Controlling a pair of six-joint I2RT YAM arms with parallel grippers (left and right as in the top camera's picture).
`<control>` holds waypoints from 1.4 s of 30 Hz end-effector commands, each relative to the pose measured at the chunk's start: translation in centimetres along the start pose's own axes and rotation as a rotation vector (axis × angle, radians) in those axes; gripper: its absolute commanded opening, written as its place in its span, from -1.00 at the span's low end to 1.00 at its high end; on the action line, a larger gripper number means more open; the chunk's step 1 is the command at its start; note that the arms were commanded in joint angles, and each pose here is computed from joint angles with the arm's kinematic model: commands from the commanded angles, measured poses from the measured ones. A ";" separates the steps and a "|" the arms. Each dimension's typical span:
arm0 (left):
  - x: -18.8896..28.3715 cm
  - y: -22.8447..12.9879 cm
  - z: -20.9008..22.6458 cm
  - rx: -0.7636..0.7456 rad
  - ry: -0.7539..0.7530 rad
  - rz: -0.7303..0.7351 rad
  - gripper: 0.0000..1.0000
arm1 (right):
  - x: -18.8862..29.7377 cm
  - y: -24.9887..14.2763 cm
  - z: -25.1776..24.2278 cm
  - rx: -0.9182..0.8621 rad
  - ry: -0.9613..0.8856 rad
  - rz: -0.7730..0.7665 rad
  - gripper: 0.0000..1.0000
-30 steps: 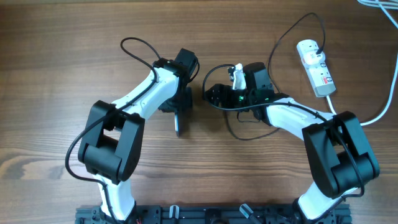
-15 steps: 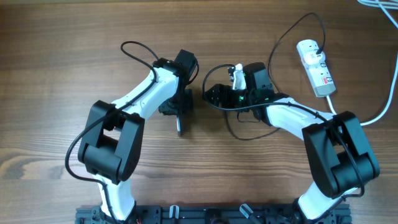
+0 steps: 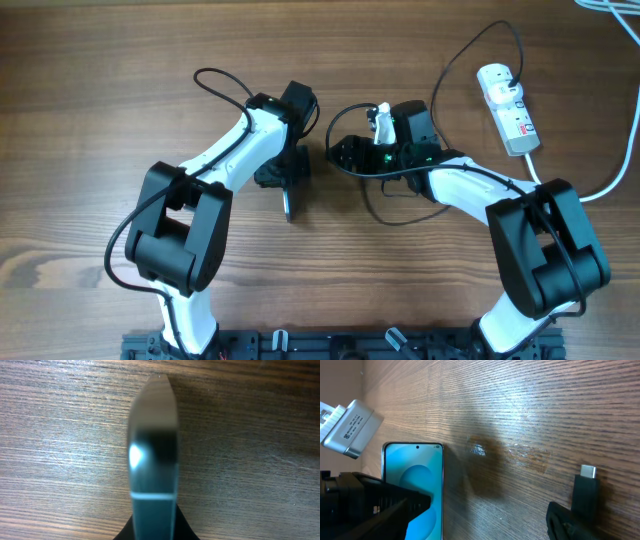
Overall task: Plug charger to phone and switch on socket
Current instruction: 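Move the right gripper down over the black USB-C cable end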
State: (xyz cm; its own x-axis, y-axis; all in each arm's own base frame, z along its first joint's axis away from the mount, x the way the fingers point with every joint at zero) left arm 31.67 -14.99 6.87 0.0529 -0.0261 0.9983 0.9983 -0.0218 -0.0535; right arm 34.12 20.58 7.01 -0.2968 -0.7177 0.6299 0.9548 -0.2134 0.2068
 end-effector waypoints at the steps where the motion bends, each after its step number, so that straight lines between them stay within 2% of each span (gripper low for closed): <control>1: 0.7 -0.1 -0.1 -0.007 -0.044 0.000 -0.92 | -0.3 -0.5 -1.1 -0.009 -0.036 0.019 0.67; 3: 0.9 0.2 -0.6 -0.026 -0.180 0.026 -0.92 | -0.1 -0.2 -0.6 -0.009 -0.039 0.021 0.68; 5: 2.0 1.3 -1.4 -0.058 -0.469 0.035 -0.92 | 1.1 1.0 1.0 0.014 -0.069 0.042 0.68; 7: 3.3 2.4 -1.0 -0.065 -0.658 0.007 -0.92 | 2.4 2.0 1.5 0.044 -0.203 0.067 0.68; 8: 3.7 3.2 -0.2 -0.048 -0.714 -0.018 -0.92 | 3.1 2.3 1.5 0.059 -0.272 0.071 0.68; 10: 3.9 4.9 1.7 -0.008 -0.731 -0.088 -0.92 | 4.3 2.7 1.0 0.095 -0.412 0.067 0.64; 11: 4.0 5.6 2.6 0.012 -0.734 -0.118 -0.92 | 4.6 2.7 0.3 0.098 -0.479 0.055 0.55; 12: 4.1 6.3 3.5 0.041 -0.737 -0.145 -0.92 | 4.7 2.3 -0.6 0.109 -0.558 0.059 0.31; 14: 4.1 6.7 4.3 0.057 -0.738 -0.165 -0.92 | 3.9 1.0 -1.0 0.149 -0.599 0.112 0.01; 16: 4.1 6.8 4.4 0.059 -0.737 -0.166 -0.92 | 2.6 -0.6 -1.2 0.203 -0.658 0.160 -0.52; 17: 4.1 6.7 4.4 0.060 -0.737 -0.163 -0.92 | 2.1 -1.3 -1.3 0.228 -0.693 0.179 -0.68; 19: 4.0 6.6 4.4 0.062 -0.736 -0.156 -0.92 | 1.0 -2.9 -1.3 0.263 -0.718 0.228 -0.81; 26: 3.6 6.2 4.4 0.068 -0.735 -0.138 -0.92 | 2.3 -6.0 -4.0 0.241 -0.822 0.379 -0.66; 32: 3.6 6.2 4.4 0.069 -0.735 -0.137 -0.91 | 6.3 -10.9 -9.5 0.182 -1.048 0.565 -0.54; 33: 3.6 6.2 4.4 0.069 -0.735 -0.138 -0.91 | 6.9 -11.0 -9.7 0.145 -1.084 0.566 -0.44; 35: 3.6 6.2 4.4 0.069 -0.735 -0.138 -0.91 | 6.7 -10.3 -9.9 0.134 -1.071 0.530 -0.32; 38: 3.6 6.2 4.4 0.069 -0.735 -0.138 -0.91 | 5.0 -6.6 -9.2 0.149 -0.988 0.378 -0.17; 40: 3.6 6.2 4.4 0.069 -0.735 -0.138 -0.91 | 3.8 -3.9 -8.3 0.183 -0.920 0.267 -0.17; 42: 3.6 6.2 4.4 0.069 -0.734 -0.138 -0.91 | 2.7 -2.8 -7.3 0.225 -0.841 0.232 -0.17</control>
State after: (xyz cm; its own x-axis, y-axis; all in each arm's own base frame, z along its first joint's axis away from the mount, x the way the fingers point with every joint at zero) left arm 38.28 -10.47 9.35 -0.0877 0.6193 0.7803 0.9942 0.1038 0.0294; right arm 30.31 14.51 4.43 -0.1012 -0.0078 0.9948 0.9942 0.0366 0.1014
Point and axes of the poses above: each gripper's point midway between its finger pads, its own x axis back along the fingers, its own z axis along the line the jaws close on, y = z × x, the point moved 5 cm from there along x, back along the fingers, and after that the axes turned 7 degrees about -x, right-handed, at the moved point
